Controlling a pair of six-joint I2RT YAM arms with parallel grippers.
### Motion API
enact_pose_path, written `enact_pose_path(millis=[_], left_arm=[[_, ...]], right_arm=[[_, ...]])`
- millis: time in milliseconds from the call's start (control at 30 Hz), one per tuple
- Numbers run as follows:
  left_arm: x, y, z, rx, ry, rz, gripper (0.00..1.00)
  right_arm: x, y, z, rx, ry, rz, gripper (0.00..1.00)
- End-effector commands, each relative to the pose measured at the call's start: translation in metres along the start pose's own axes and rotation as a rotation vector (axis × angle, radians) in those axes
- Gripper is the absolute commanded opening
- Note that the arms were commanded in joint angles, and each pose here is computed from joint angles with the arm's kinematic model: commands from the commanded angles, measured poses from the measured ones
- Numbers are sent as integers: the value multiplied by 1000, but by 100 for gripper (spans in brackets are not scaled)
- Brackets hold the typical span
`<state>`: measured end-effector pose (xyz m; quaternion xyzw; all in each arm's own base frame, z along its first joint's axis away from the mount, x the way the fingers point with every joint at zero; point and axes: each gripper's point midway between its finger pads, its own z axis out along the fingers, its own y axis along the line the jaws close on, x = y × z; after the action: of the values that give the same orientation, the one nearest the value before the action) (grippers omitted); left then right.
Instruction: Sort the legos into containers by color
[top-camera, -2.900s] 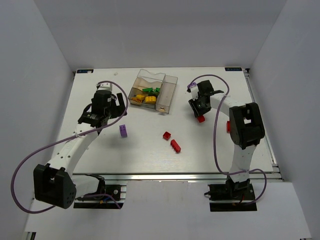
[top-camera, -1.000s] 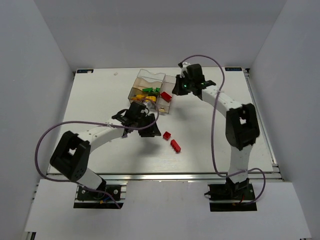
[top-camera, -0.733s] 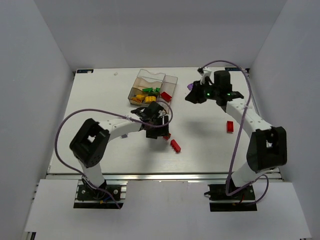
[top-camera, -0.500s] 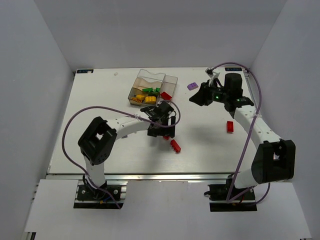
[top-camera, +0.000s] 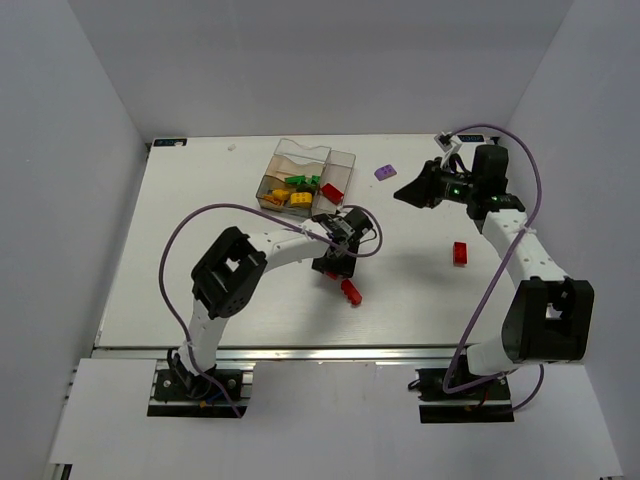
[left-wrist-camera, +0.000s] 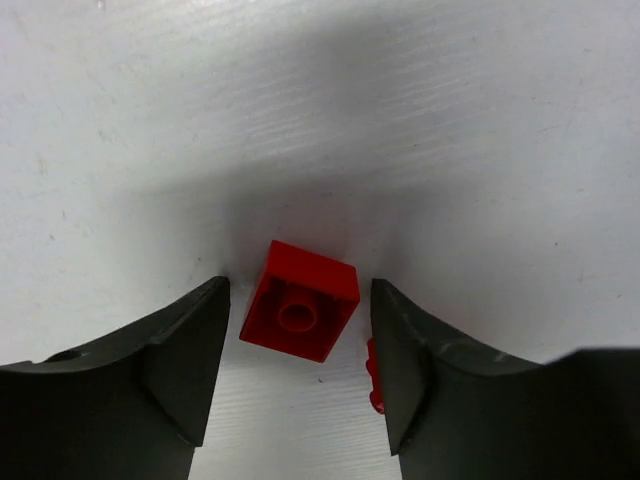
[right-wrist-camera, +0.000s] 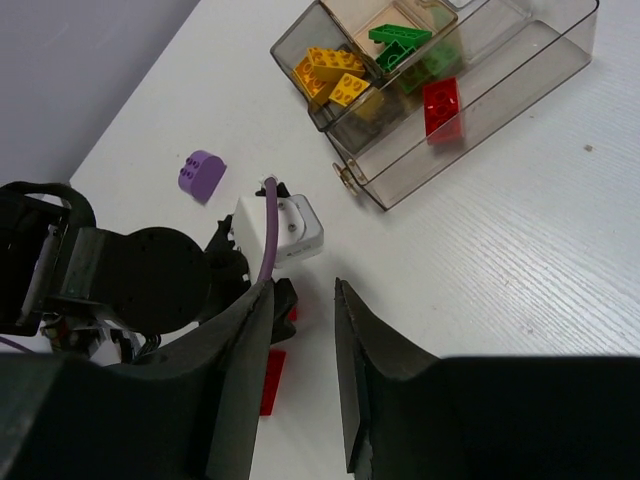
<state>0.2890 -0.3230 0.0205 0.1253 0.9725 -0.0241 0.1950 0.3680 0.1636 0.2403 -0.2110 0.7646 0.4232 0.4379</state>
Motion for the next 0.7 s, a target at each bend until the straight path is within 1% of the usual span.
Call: enact_pose_path(millis=[0, 33, 67, 167, 200, 300, 333, 367, 400, 433, 467, 500, 533, 567, 600, 633, 667], left_arm=[[-6, 2, -12, -40, -20, 34, 64], [-8, 4, -12, -49, -22, 34, 59], [-6, 1, -13, -48, -21, 44, 46], [-8, 1, -18, -64, -33, 56, 22], [-10, 2, -20, -68, -41, 58, 22], [-33, 4, -33, -67, -108, 66, 20], [-48, 1, -41, -47, -141, 57, 20], [-64, 2, -47, -38, -179, 51, 20], [-75, 0, -52, -36, -211, 90, 20], [-103, -3, -67, -24, -276, 78, 19], [-116, -6, -76, -22, -311, 81, 18], [-125, -3, -70, -37, -304, 99, 18], [-137, -3, -73, -40, -320, 94, 18], [-163, 0, -88, -31, -369, 65, 18], [-169, 1, -77, -46, -359, 73, 18], [-178, 4, -77, -50, -371, 65, 17], [-197, 12, -83, -50, -408, 35, 18]], right_arm=[[-6, 2, -3, -55, -17, 11, 37], [-6, 2, -4, -58, -16, 15, 36], [-7, 2, -5, -57, -17, 16, 36], [-7, 0, -7, -45, -18, 10, 31], [-12, -12, -18, -5, -35, 15, 31], [-12, -30, -25, 102, -30, -19, 30], [-13, -46, -28, 187, -23, -63, 31], [-11, -57, -31, 237, -7, -82, 39], [-18, -64, -34, 277, -1, -105, 45], [-8, -83, -38, 348, 46, -96, 53], [-8, -93, -43, 389, 55, -100, 58], [-6, -100, -44, 414, 69, -101, 64], [-2, -111, -48, 460, 89, -94, 65], [2, -119, -53, 488, 102, -94, 68], [3, -122, -55, 498, 107, -93, 68], [8, -126, -57, 509, 121, -80, 68], [9, -129, -60, 516, 121, -74, 69]])
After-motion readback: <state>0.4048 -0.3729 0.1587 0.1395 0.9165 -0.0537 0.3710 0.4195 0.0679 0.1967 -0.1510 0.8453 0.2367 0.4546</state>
